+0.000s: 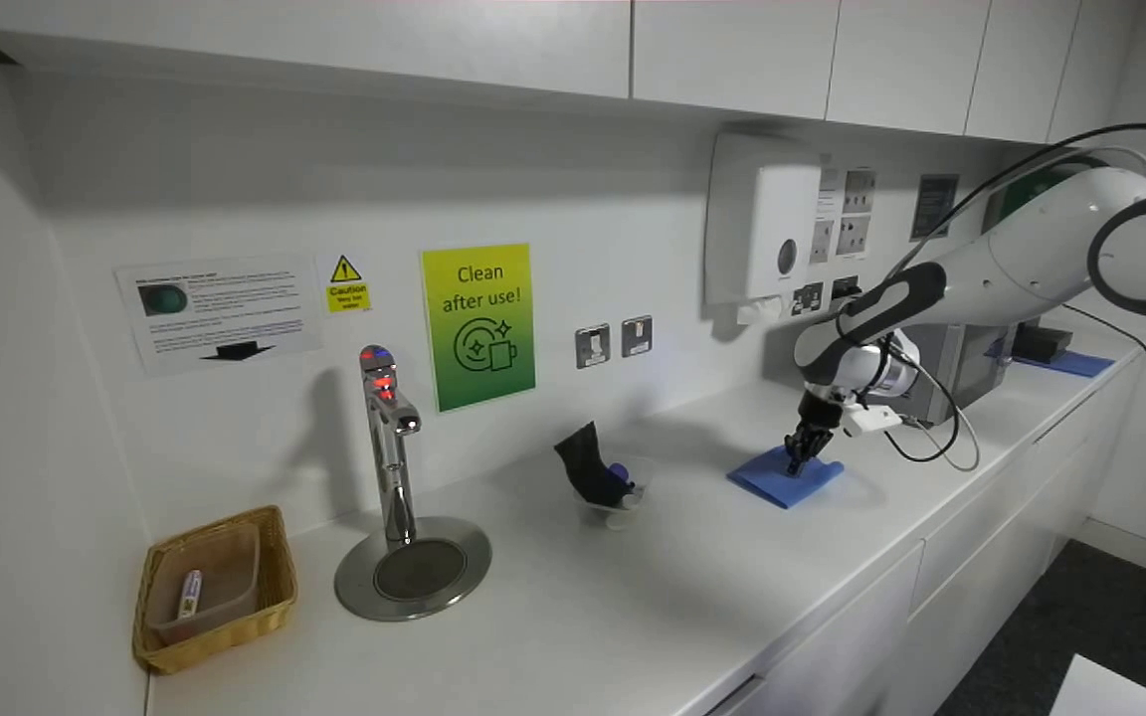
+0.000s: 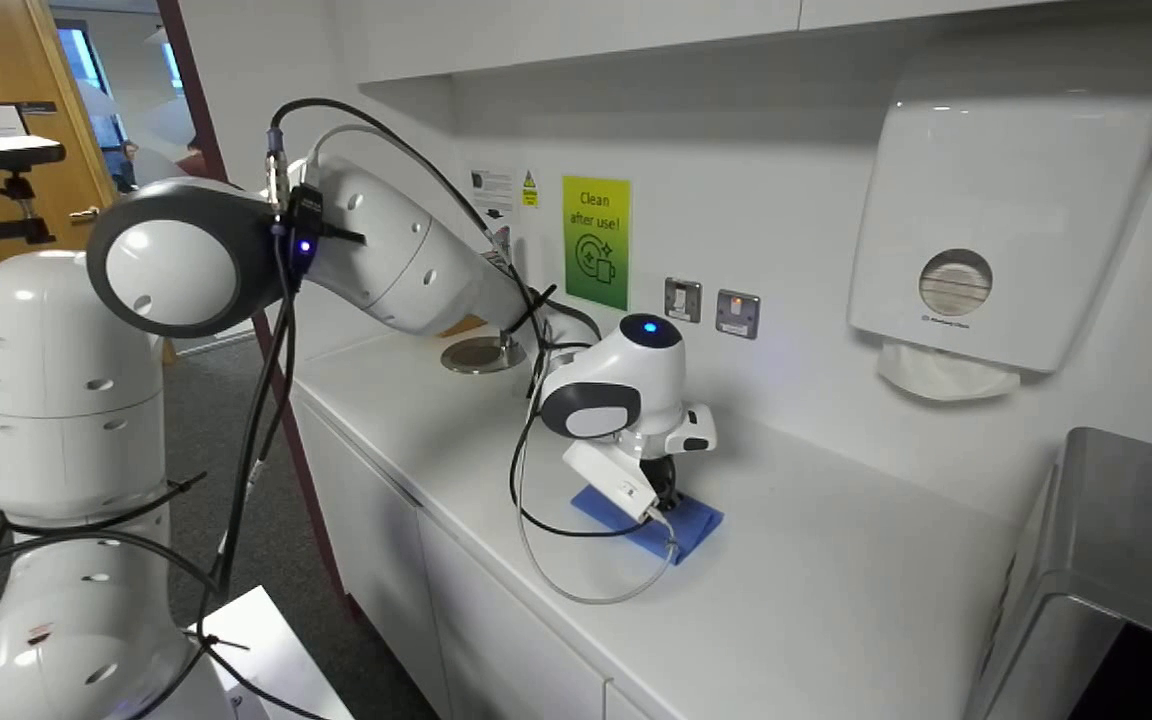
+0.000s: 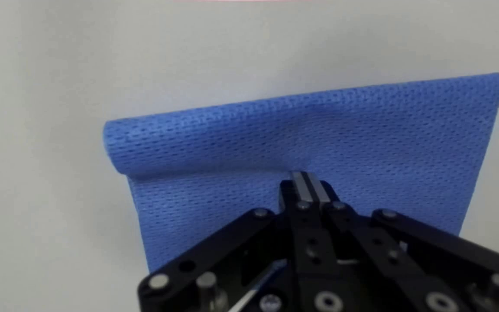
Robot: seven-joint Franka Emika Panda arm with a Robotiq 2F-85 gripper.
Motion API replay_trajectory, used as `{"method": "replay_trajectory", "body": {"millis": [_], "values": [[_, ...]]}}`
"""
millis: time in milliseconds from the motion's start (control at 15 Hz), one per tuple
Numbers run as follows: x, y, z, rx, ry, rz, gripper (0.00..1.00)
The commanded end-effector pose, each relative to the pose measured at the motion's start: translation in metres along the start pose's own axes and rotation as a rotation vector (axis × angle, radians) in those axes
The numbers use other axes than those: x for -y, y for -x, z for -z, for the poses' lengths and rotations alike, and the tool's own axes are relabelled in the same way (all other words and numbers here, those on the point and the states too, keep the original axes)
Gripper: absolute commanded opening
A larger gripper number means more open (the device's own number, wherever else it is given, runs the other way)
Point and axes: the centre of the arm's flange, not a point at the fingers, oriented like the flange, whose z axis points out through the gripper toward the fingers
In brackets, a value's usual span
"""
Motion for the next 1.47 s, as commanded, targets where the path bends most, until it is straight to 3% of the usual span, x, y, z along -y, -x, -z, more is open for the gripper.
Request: {"method": "replay_trajectory", "body": {"millis": [0,333,733,1067,1400], "values": [[-0.001,-0.01,-0.005,0.021,-0.003,0.021,0.0],[0.016,-0.02,-0.009,0.028,0.004,0.06,0.0],[0.061,-0.046,-0.016,0.056,0.009,0.145,0.0],[0.087,-0.078,-0.018,0.127,0.049,0.121,0.0],[0.083,-0.107,-0.012,0.15,0.081,0.071,0.0]]}}
